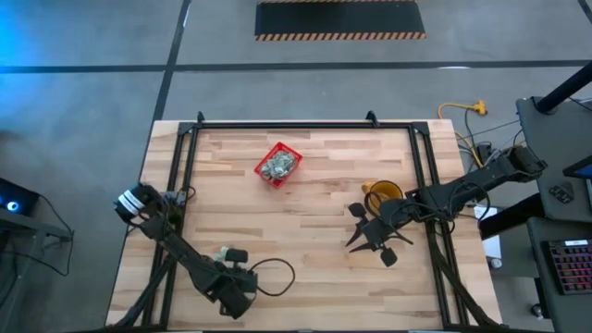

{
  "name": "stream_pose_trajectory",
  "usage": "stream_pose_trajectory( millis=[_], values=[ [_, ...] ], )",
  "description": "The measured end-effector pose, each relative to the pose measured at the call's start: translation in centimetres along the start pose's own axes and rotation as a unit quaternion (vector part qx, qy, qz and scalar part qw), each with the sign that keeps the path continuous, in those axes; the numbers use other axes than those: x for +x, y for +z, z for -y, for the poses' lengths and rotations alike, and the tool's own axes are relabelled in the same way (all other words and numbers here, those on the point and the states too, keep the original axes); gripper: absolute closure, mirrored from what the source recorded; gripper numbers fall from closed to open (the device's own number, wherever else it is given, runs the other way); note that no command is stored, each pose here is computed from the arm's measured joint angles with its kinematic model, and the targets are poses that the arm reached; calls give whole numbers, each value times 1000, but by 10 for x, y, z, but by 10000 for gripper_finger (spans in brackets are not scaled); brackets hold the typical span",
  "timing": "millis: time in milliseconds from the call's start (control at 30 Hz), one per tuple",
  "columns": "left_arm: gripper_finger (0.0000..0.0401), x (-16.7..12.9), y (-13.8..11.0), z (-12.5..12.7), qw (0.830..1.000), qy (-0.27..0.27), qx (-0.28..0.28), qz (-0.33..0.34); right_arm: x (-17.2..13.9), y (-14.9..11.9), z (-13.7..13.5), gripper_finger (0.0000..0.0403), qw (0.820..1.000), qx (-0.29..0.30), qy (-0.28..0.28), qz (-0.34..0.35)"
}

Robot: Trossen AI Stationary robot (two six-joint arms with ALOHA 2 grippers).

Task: Pick and place Stevia / Truvia into bins
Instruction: Put the white stevia packet into the red bin

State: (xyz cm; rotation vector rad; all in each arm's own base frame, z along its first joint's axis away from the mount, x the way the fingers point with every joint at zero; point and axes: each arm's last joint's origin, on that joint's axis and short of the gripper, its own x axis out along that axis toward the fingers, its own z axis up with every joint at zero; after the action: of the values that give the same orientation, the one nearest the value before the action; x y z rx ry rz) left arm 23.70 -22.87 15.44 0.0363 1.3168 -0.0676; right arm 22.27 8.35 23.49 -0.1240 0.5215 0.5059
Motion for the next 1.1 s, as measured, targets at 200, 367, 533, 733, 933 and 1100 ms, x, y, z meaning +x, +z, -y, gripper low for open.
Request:
stream_pose_trajectory(
  millis=[200, 367, 533, 733, 933, 1100],
  values=[
    [395, -1, -1, -3, 999, 9, 33, 7, 0, 0, 0, 332, 1000, 0, 0, 0],
    [394, -3, 3, -6, 995, 45, 87, 33, 0, 0, 0, 338, 1000, 0, 0, 0],
    [397, -2, 13, -20, 980, 125, 136, 71, 0, 0, 0, 338, 1000, -2, 0, 0],
    [398, 1, 32, -52, 957, 226, 161, 84, 0, 0, 0, 333, 1000, -2, 0, 0],
    [399, 2, 56, -100, 923, 345, 150, 78, 1, -2, 0, 330, 1000, -7, -1, 6],
    [399, -5, 71, -151, 904, 408, 119, 51, 1, -2, 0, 336, 1000, -13, 0, 5]
  ],
)
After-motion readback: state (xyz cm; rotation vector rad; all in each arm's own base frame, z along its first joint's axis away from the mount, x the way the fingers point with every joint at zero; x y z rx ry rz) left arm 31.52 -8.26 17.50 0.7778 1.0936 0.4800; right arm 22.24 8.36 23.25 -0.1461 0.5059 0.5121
